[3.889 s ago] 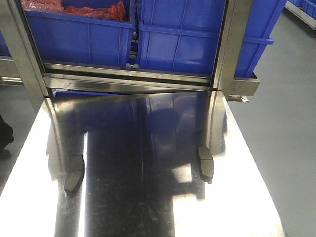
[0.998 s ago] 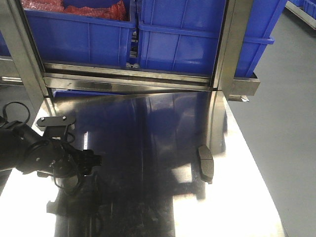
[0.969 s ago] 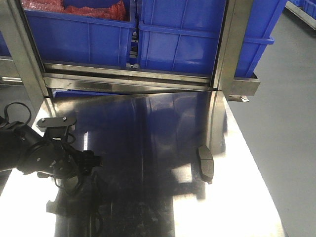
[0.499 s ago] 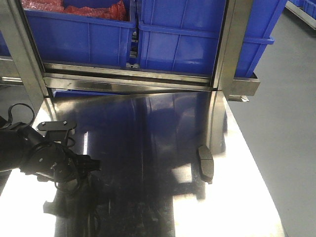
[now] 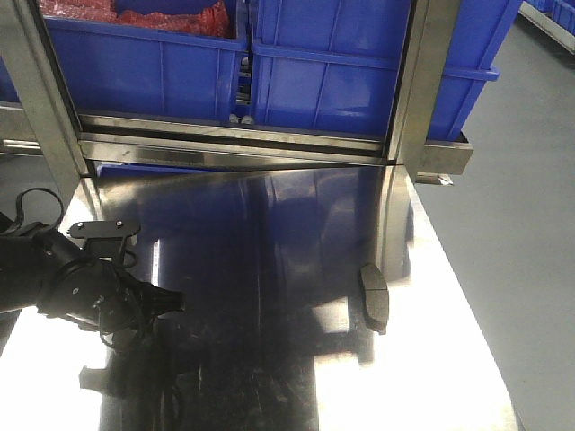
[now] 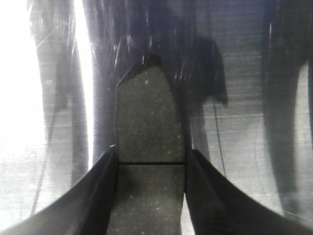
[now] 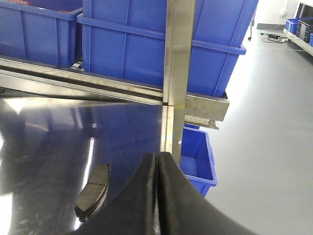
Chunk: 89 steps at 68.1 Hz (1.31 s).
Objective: Move and align brake pads A on conveyor
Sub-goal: 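Lower the left gripper onto the nearer brake pad and grasp it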
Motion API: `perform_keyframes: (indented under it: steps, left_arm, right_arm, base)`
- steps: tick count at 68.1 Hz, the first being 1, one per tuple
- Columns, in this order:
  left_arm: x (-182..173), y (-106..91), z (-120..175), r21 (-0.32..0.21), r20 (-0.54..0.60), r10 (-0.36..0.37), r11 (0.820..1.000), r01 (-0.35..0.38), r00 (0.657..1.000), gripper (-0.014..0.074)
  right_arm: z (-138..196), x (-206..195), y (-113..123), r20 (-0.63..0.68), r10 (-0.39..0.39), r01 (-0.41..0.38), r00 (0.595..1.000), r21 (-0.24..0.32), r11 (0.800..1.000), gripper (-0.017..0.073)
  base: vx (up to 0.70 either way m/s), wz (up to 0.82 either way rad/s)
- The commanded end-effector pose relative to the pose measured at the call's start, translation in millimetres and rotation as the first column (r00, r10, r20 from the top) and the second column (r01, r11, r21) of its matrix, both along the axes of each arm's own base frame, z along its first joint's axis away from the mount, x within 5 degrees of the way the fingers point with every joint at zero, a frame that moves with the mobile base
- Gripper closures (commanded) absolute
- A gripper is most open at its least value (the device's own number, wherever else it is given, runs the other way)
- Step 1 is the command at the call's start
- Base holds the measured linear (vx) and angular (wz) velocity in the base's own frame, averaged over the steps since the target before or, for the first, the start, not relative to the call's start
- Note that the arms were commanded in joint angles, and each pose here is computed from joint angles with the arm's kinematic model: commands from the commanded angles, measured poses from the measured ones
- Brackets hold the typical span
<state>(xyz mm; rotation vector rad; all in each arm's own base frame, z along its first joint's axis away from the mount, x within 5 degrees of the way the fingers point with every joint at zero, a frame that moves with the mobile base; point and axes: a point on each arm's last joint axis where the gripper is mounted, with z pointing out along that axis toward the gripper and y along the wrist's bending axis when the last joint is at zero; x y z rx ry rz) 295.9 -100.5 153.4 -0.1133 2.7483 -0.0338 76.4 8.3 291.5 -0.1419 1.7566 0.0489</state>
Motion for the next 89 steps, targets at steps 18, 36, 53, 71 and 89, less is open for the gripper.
perform_keyframes:
  steps: [18,36,53,71,89]
  left_arm:
    - [1,-2.7,30,-0.025,0.101,-0.036,0.999,0.039,0.994,0.0480]
    - [-8,1.9,51,-0.015,0.132,-0.048,0.999,0.050,0.990,0.0480]
    - [-13,4.7,64,0.001,0.153,-0.075,0.997,0.075,0.985,0.0480]
    - [-42,2.2,86,-0.021,0.238,-0.125,0.991,0.134,0.963,0.0480]
    - [-89,13.0,100,-0.057,0.330,-0.149,0.983,0.177,0.932,0.0480]
  right_arm:
    - [15,1,0,0.096,0.003,-0.003,0.995,0.000,1.000,0.0562]
    - [15,1,0,0.096,0.003,-0.003,0.995,0.000,1.000,0.0562]
    - [15,1,0,0.096,0.003,-0.003,0.995,0.000,1.000,0.0562]
    - [15,1,0,0.096,0.003,-0.003,0.995,0.000,1.000,0.0562]
    - [15,1,0,0.096,0.003,-0.003,0.995,0.000,1.000,0.0562]
  base:
    - [0.00,0.00]
    - [0.00,0.00]
    - [0.00,0.00]
    - [0.00,0.00]
    - [0.00,0.00]
